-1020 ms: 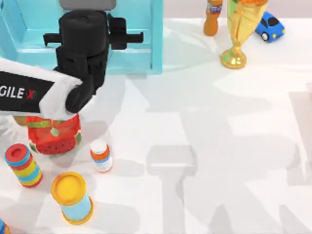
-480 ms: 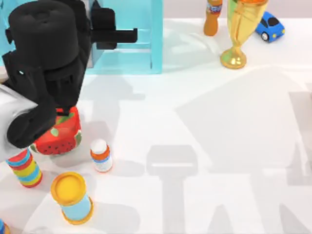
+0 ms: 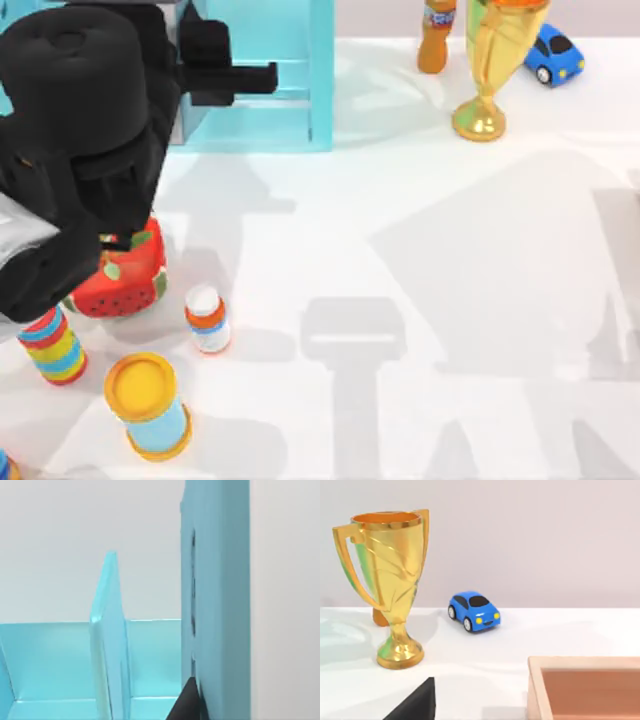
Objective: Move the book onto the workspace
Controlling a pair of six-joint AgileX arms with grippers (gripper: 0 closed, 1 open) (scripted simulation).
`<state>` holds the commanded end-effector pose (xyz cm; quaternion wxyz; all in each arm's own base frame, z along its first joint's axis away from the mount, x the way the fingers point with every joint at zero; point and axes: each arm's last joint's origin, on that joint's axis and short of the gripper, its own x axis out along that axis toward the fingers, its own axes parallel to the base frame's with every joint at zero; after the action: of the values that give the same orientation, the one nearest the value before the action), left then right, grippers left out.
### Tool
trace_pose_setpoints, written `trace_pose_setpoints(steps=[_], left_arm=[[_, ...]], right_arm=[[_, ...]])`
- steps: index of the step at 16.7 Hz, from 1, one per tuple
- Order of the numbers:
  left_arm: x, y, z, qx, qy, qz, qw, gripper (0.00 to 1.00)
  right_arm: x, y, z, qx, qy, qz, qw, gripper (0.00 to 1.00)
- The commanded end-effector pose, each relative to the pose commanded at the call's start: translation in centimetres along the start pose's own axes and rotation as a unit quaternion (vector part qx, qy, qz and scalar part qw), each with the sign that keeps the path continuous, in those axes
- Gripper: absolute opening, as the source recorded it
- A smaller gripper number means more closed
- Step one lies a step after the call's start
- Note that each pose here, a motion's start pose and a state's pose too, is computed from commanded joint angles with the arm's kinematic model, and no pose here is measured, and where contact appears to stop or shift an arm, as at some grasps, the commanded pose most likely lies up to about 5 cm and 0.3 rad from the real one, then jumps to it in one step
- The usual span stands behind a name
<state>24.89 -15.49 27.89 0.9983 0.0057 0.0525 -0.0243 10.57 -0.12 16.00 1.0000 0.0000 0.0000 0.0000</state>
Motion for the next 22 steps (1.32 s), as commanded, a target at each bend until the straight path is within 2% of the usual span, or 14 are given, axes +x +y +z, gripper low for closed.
trace_pose_setpoints(steps=[3, 5, 8, 11, 15, 22], left_arm=[[0.0, -0.6, -0.3, -0.021, 0.01, -0.001, 1.0, 0.0], [0.0, -1.6, -0.8, -0.054, 0.025, 0.0, 0.998, 0.0], [0.0, -3.4, -1.8, -0.128, 0.052, 0.011, 0.99, 0.0], [-0.3, -5.8, -2.9, -0.223, 0.076, 0.035, 0.971, 0.0], [-1.1, -9.5, -4.8, -0.356, 0.09, 0.079, 0.927, 0.0], [-3.9, -16.3, -9.5, -0.547, 0.059, 0.146, 0.822, 0.0]], right_arm=[[0.0, 0.0, 0.0, 0.0, 0.0, 0.0, 1.0, 1.0], [0.0, 0.0, 0.0, 0.0, 0.0, 0.0, 1.0, 1.0], [0.0, 0.0, 0.0, 0.0, 0.0, 0.0, 1.0, 1.0], [0.0, 0.0, 0.0, 0.0, 0.0, 0.0, 1.0, 1.0], [0.0, 0.0, 0.0, 0.0, 0.0, 0.0, 1.0, 1.0], [0.0, 0.0, 0.0, 0.0, 0.0, 0.0, 1.0, 1.0]])
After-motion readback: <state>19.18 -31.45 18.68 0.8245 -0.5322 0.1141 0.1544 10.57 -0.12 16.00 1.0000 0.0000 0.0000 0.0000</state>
